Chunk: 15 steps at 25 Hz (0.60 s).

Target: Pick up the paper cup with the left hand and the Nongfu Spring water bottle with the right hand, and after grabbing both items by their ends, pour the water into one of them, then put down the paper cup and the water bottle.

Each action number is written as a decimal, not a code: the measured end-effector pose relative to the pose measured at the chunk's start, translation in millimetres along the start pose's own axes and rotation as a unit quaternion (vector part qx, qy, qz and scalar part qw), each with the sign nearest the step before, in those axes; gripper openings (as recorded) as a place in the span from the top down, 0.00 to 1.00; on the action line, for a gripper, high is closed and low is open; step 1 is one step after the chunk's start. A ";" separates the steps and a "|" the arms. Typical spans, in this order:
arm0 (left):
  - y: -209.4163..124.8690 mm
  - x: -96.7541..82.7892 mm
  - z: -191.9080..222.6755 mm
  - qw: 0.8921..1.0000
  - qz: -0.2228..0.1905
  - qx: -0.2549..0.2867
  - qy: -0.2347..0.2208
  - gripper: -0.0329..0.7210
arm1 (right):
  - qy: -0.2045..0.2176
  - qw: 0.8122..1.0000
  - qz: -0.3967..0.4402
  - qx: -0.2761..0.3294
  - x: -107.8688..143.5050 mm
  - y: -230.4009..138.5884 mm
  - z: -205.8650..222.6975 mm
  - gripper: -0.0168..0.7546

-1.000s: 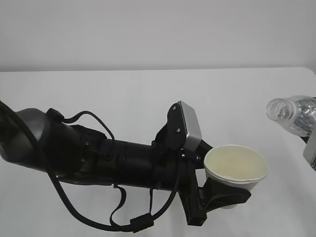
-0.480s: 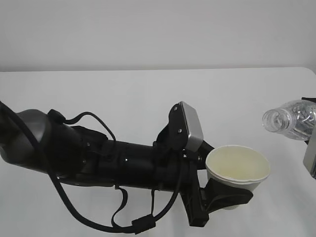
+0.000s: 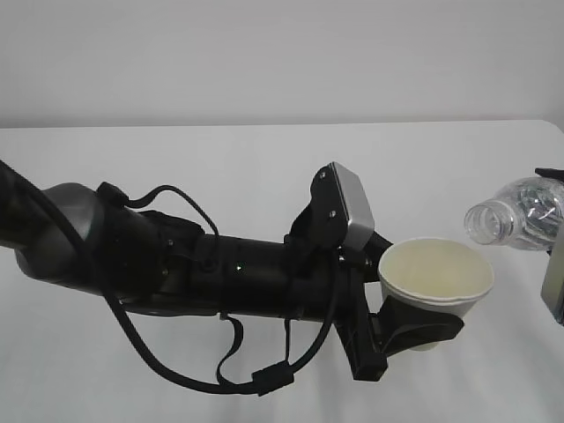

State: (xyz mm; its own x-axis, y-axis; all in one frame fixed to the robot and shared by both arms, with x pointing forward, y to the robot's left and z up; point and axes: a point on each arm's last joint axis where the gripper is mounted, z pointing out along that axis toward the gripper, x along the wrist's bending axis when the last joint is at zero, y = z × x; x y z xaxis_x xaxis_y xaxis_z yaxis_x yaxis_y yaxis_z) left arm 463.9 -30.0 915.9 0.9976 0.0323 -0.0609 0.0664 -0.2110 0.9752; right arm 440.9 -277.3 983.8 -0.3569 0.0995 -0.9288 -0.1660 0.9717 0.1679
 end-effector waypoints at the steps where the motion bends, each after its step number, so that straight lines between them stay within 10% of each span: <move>1: 0.1 0.1 0.1 1.000 0.000 0.000 0.000 0.32 | -0.001 1.000 -0.004 0.000 -0.1 0.1 0.0 0.42; 15: 0.7 -13.0 8.1 1.000 -0.004 0.003 -0.018 0.32 | -0.013 1.000 -0.026 -0.007 -2.4 1.4 0.0 0.42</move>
State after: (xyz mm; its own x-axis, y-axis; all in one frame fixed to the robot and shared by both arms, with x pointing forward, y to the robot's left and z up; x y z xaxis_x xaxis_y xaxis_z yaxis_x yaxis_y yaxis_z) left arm 451.1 -38.4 915.7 0.9971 -0.0017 -0.0766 0.0744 -0.2174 0.9732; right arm 441.5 -276.2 986.3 -0.3232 0.0553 -0.9447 -0.1971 0.9725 0.1244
